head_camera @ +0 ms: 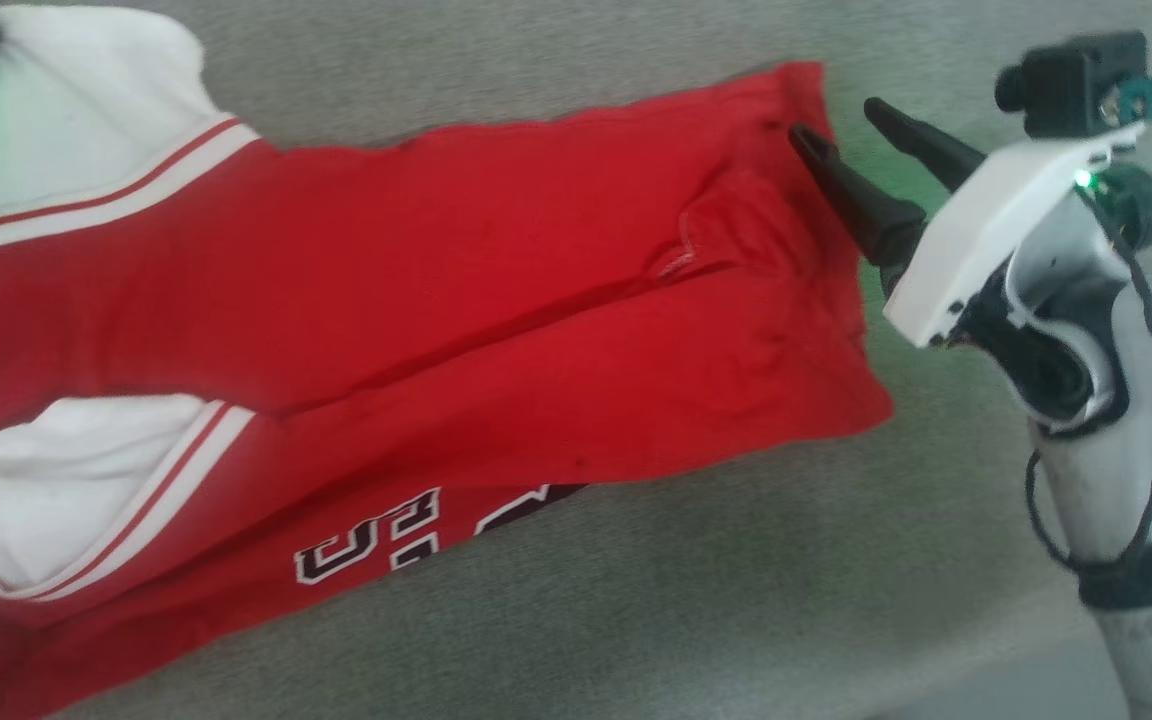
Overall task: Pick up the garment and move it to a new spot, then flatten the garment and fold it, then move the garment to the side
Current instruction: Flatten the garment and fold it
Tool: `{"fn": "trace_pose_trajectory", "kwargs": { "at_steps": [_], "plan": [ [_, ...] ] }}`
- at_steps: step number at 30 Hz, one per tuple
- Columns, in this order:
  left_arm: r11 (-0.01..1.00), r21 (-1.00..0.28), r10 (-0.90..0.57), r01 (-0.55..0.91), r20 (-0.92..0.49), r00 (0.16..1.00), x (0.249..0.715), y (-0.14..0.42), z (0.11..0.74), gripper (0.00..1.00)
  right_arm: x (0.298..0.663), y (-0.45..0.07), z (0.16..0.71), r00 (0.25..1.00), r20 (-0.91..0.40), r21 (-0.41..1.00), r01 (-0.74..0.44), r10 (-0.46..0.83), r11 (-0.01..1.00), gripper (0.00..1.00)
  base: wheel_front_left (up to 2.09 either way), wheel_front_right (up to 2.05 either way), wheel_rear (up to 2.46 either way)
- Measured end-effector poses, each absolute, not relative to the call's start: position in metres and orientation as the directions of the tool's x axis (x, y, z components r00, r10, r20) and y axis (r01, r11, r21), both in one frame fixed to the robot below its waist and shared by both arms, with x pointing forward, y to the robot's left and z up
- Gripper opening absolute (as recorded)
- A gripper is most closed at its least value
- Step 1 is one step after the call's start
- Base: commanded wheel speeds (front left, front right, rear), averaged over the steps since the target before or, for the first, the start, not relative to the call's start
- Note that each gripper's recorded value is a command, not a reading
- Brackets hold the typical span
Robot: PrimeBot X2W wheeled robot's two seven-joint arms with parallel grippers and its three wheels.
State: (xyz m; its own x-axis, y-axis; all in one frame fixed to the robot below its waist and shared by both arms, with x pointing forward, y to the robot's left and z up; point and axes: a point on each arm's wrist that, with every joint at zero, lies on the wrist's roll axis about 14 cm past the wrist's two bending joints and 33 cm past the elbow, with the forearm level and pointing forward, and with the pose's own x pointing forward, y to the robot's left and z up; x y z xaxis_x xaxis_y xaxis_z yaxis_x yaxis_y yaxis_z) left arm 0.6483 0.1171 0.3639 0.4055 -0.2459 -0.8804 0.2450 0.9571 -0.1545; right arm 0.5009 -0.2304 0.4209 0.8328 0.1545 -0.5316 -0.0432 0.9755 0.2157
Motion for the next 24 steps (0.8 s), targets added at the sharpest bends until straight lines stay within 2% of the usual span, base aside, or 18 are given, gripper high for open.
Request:
{"fn": "trace_pose_trajectory", "kwargs": {
  "at_steps": [11,12,13,14,18,24],
  "plan": [
    [0.958,-0.161,-0.255,0.237,-0.856,0.449,0.646,0.122,0.367,0.0,0.527,-0.216,0.38,0.588,-0.785,0.148,-0.132,0.198,0.98,0.98,0.0,0.0,0.0],
    [0.958,-0.163,-0.258,0.237,-0.854,0.452,0.646,0.122,0.367,0.0,0.526,-0.213,0.377,0.556,-0.805,0.156,-0.137,0.206,0.978,0.53,0.0,0.0,0.0],
    [0.957,-0.164,-0.259,0.237,-0.852,0.455,0.645,0.121,0.368,0.0,0.526,-0.212,0.376,0.531,-0.823,0.146,-0.151,0.204,0.978,0.24,0.0,0.0,0.0],
    [0.957,-0.164,-0.259,0.238,-0.851,0.457,0.645,0.122,0.368,0.0,0.526,-0.212,0.375,0.506,-0.839,0.135,-0.161,0.199,0.978,0.0,0.0,0.0,0.0],
    [0.957,-0.161,-0.264,0.243,-0.834,0.485,0.645,0.121,0.373,0.0,0.527,-0.208,0.375,0.466,-0.861,0.138,-0.177,0.206,0.975,0.0,0.0,0.0,0.0],
    [0.954,-0.154,-0.268,0.257,-0.824,0.5,0.641,0.123,0.383,0.0,0.525,-0.202,0.381,0.464,-0.856,0.155,-0.187,0.227,0.97,0.0,0.0,0.0,0.0]
  ]
}}
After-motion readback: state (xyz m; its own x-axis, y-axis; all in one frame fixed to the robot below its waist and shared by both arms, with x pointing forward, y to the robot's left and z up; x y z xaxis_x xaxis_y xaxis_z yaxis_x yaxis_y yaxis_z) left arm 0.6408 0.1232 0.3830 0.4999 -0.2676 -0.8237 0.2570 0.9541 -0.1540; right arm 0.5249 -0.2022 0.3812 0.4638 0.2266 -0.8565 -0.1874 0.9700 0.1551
